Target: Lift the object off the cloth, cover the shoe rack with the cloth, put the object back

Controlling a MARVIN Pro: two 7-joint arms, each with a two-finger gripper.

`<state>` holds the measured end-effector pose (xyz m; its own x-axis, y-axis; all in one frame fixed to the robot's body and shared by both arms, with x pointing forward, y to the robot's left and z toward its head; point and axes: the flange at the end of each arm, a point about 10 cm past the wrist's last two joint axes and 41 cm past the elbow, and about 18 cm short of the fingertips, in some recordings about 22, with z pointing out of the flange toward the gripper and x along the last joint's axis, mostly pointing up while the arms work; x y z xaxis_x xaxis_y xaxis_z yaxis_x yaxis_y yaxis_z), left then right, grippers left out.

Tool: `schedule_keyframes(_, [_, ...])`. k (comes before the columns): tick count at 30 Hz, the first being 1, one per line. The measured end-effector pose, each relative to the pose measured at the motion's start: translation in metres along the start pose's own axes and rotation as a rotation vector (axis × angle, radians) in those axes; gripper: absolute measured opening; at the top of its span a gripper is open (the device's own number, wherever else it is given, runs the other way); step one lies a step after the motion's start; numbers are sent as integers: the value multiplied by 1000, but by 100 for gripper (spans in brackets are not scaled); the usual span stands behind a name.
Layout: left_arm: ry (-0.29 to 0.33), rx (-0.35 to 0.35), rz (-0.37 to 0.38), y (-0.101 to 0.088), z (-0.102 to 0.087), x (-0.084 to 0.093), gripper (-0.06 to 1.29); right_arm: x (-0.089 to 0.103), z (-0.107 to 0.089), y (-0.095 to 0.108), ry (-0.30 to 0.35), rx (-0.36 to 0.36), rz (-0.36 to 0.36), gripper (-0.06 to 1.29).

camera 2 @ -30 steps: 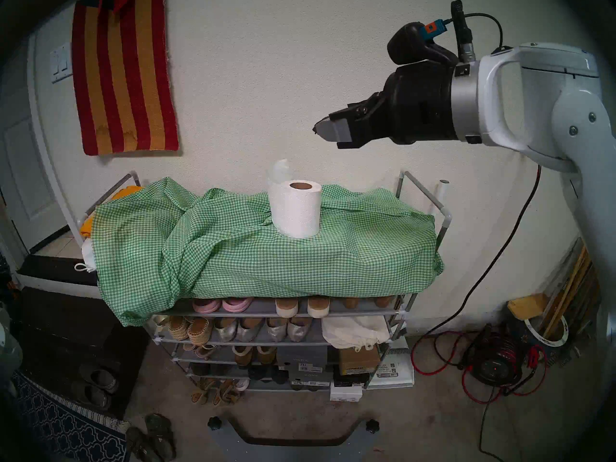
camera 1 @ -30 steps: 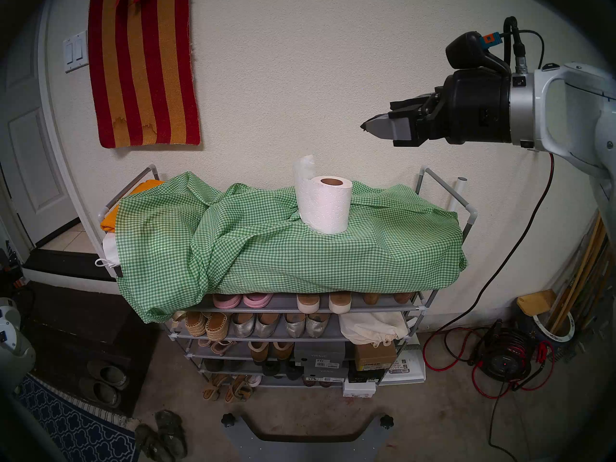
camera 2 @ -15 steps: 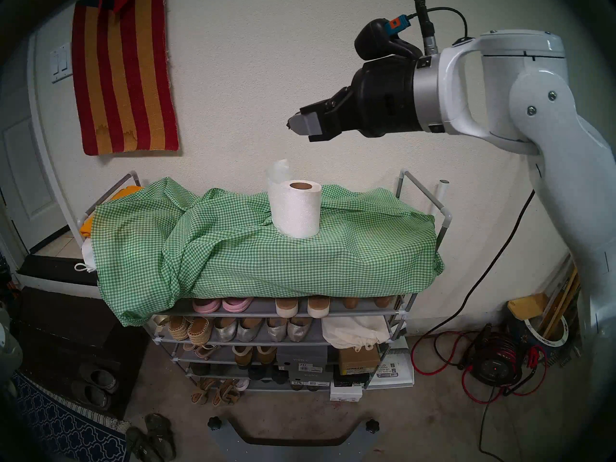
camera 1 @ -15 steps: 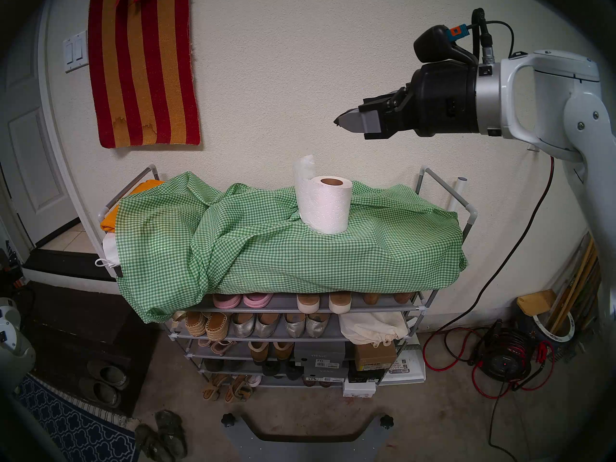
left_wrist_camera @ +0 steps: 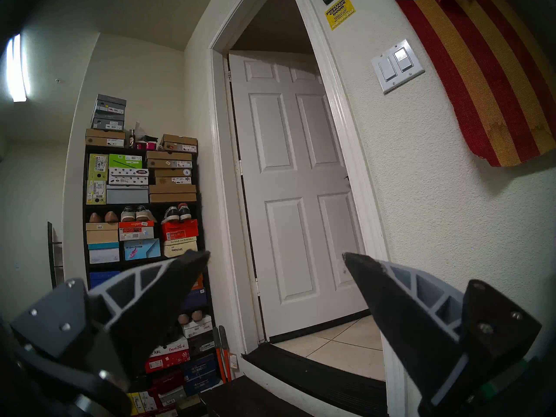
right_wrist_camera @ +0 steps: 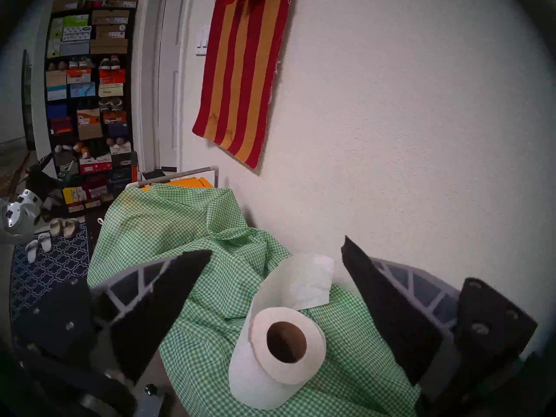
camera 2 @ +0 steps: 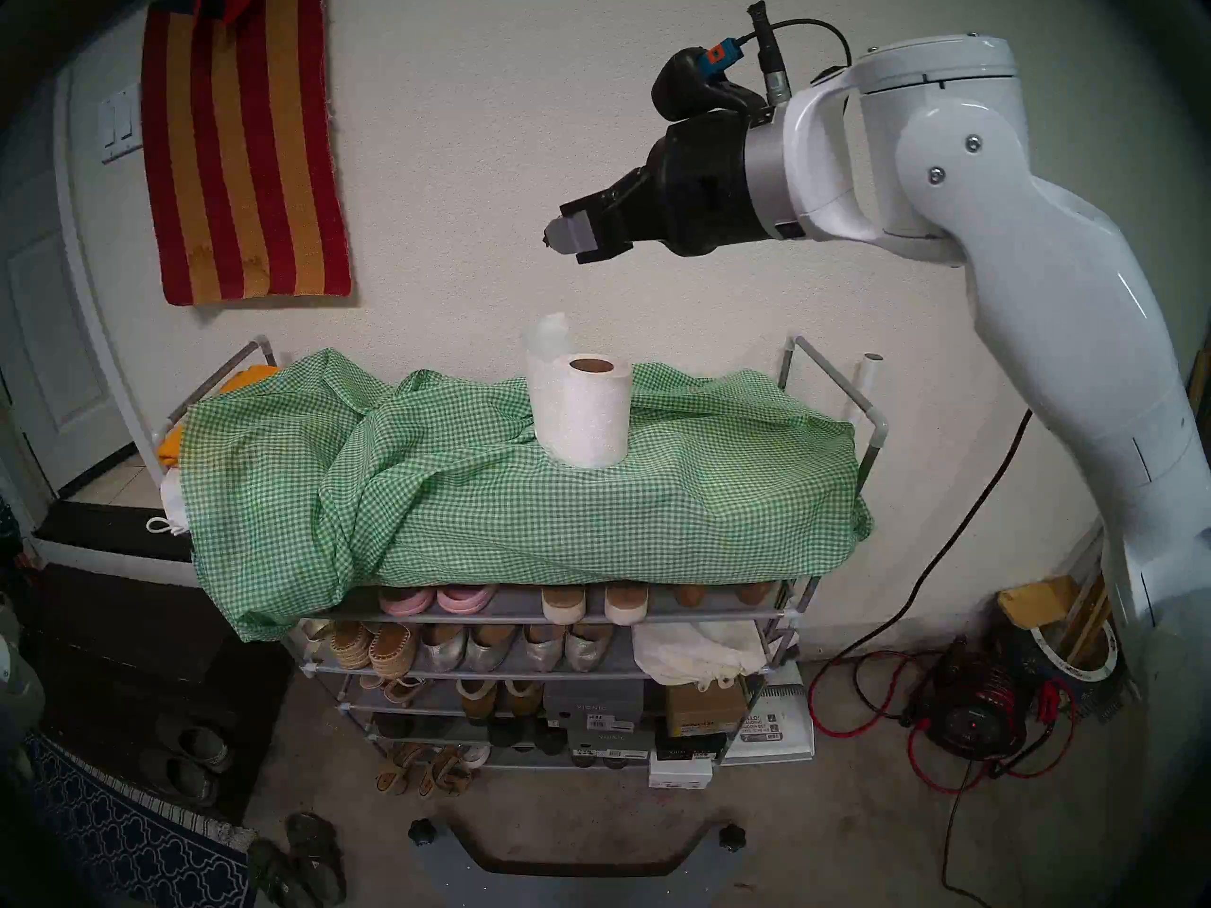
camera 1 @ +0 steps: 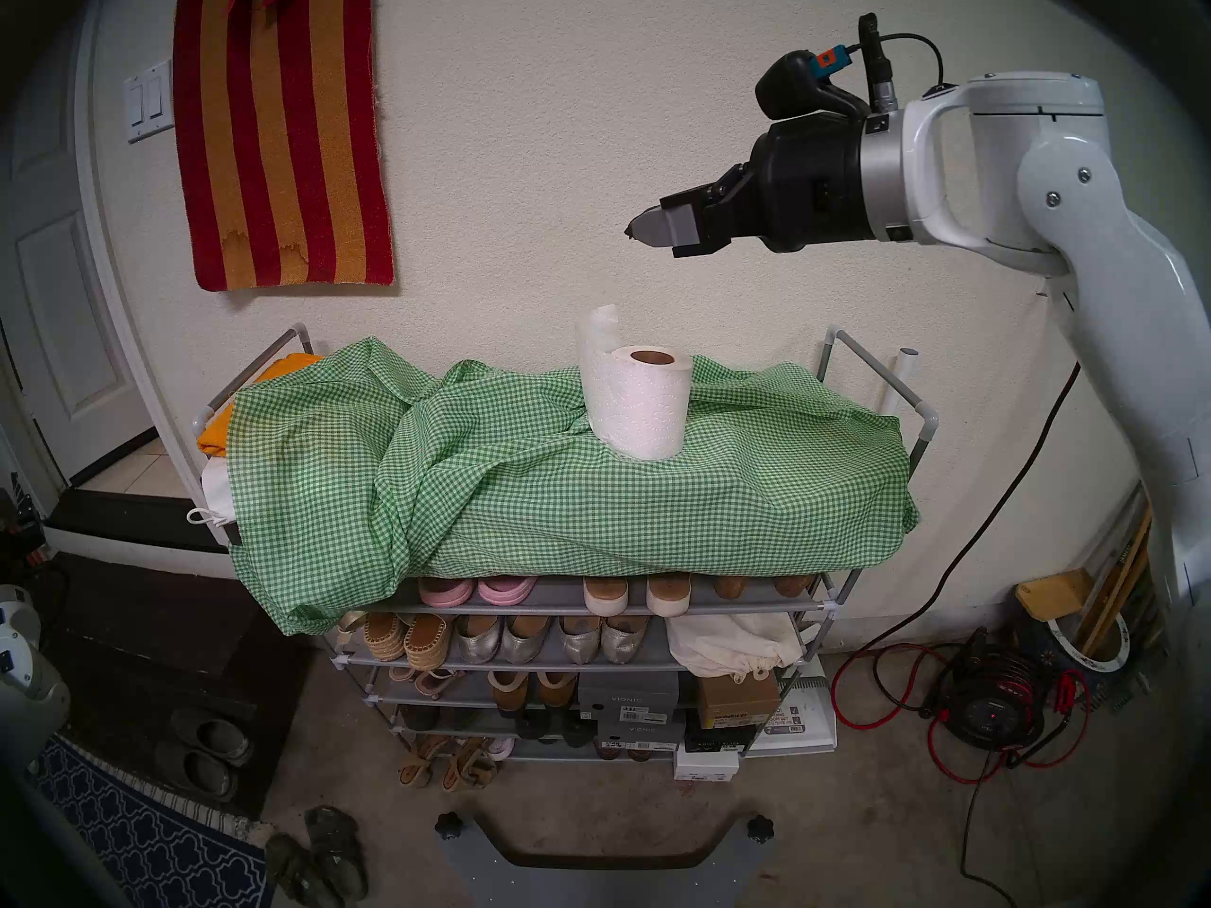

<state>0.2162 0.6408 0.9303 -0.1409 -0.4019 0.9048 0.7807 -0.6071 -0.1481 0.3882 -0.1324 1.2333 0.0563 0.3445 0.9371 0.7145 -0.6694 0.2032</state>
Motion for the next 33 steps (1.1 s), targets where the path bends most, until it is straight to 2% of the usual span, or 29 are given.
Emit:
schedule_keyframes(8, [0,0,0,0,0,0,127,2,22,7,-43,-10,-3,123])
schedule_keyframes(15, [0,0,0,0,0,0,127,10,31,0,-58,16,-34,123])
schedule_keyframes(24, [0,0,0,0,0,0,127,29,24,-5,-55,47,-77,123])
schedule_keyframes(33, [0,0,0,0,0,0,127,33,12,-10,-72,61,-118,123])
